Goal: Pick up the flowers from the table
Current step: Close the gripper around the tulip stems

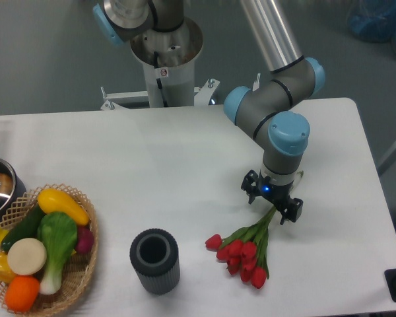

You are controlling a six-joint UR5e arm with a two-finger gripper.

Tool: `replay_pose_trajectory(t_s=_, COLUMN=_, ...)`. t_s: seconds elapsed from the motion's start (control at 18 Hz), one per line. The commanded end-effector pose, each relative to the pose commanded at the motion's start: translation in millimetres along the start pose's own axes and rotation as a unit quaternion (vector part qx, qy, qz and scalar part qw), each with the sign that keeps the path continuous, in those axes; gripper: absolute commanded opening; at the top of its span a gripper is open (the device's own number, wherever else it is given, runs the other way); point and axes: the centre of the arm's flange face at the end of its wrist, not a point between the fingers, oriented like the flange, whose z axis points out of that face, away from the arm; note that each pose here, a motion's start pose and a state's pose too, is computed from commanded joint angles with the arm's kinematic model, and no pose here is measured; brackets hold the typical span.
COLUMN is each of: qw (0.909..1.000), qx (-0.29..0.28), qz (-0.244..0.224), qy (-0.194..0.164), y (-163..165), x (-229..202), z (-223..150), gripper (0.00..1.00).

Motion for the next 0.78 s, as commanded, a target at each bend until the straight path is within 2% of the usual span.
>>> replay_pose_trajectory(t_s=0.11, qw=1.0000, qx=0.001, qz=-0.001, qy=-0.003, y=-0.6, x=-1.8, z=-1.8, gripper=0.65)
replay_pose_trajectory(t_s=0.22, qw=1.0000, qx=0.001, qz=-0.005, qy=-0.004, y=-0.9, x=-2.9, z=-2.0, gripper=0.59)
replay_pose_trajectory(t_s=0.39, qw=0.9996, qx=0.002, qz=-0.026, qy=-0.006, y=-2.6, x=-4.6, z=-3.2, gripper=0.43)
replay_pose_trajectory(t_s=0.67, qw=0.9995, qx=0.003, qz=-0.029, qy=-0.009, y=-3.4, x=-7.4, z=-6.0, gripper=0.28)
replay_pose_trajectory(t_s=0.78, qw=0.9994, qx=0.005, qz=-0.031, qy=-0.011, y=-3.3, x=-8.9, z=-8.2, gripper=0.27)
